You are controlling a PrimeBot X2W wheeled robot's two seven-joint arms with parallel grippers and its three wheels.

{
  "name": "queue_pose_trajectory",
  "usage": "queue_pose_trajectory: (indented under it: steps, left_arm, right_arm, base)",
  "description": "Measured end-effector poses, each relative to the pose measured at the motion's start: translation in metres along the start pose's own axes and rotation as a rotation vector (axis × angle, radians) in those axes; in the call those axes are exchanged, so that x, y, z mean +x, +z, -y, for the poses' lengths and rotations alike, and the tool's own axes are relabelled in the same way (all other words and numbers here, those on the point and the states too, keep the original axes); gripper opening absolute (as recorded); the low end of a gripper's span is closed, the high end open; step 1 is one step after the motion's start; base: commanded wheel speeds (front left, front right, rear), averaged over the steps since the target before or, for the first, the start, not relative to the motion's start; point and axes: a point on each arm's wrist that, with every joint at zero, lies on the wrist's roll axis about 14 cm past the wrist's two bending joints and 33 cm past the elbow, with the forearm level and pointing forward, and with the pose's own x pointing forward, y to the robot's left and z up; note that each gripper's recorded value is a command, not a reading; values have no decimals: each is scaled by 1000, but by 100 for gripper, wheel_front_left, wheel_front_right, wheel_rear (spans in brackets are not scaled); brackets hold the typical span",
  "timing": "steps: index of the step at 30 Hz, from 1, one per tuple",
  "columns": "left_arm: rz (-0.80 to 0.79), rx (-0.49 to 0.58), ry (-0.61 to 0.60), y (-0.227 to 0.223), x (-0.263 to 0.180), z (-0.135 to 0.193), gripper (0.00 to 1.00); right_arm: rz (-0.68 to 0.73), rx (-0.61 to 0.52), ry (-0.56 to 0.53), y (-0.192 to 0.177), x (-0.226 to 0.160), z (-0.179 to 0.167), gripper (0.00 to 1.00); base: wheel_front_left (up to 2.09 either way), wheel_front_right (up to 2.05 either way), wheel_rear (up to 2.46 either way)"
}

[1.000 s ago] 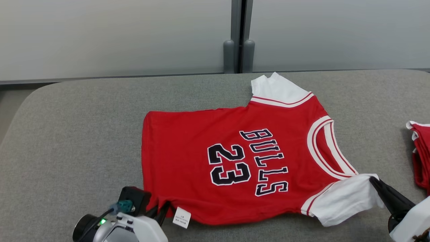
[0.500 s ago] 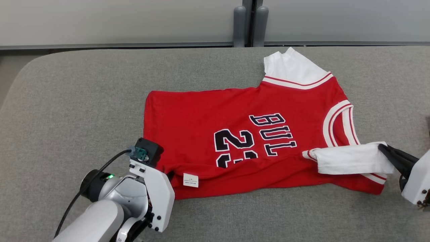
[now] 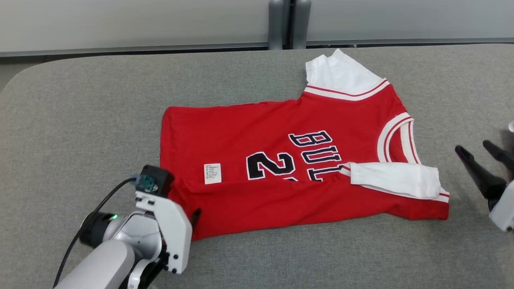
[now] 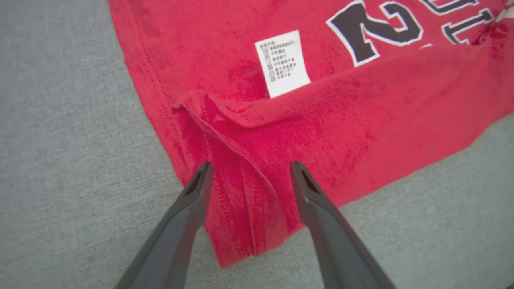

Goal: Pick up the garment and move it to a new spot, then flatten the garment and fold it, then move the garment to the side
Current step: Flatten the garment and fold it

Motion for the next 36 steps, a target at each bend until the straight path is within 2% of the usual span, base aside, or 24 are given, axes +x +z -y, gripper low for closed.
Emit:
queue_pose_trajectory:
  steps: [2,8,17,25,26,27,28,29,30,31,32,36]
  left_arm:
    - [-11,-17,19,-16,-5,-6,100]
    - [19,-51,-40,-22,-11,18,100]
    - [-35,-84,-28,-40,-6,19,100]
    - [-52,-106,-21,-45,4,18,100]
    - [-54,-106,-22,-45,5,19,70]
    - [-54,-104,-25,-44,6,19,59]
    - [-54,-104,-25,-43,7,19,15]
    - [-57,-103,-24,-43,7,19,0]
    - [-60,-100,-27,-44,8,19,0]
    - [-61,-98,-28,-43,8,19,0]
    - [-61,-97,-32,-43,9,20,0]
    - [-59,-99,-33,-44,7,20,0]
  right_arm:
    - [-34,9,-12,-20,-22,4,100]
    - [-159,18,3,-70,-48,-4,100]
    - [-277,-9,42,-103,-36,-16,100]
    - [-319,-35,54,-111,-18,-20,100]
    - [-325,-38,59,-111,-16,-21,100]
    - [-333,-42,63,-112,-14,-22,100]
    - [-336,-46,67,-112,-12,-23,100]
    - [-343,-48,68,-112,-11,-23,83]
    - [-348,-49,69,-112,-9,-23,42]
    - [-355,-53,73,-113,-8,-24,27]
    - [-358,-55,77,-113,-6,-25,0]
    - [-369,-40,93,-114,-4,-30,0]
  base:
    - [0,0,0]
    - [0,0,0]
    - [0,0,0]
    - [0,0,0]
    - [0,0,0]
    - [0,0,0]
    - [0,0,0]
    - [0,0,0]
    - [0,0,0]
    - [0,0,0]
    - [0,0,0]
    - [0,0,0]
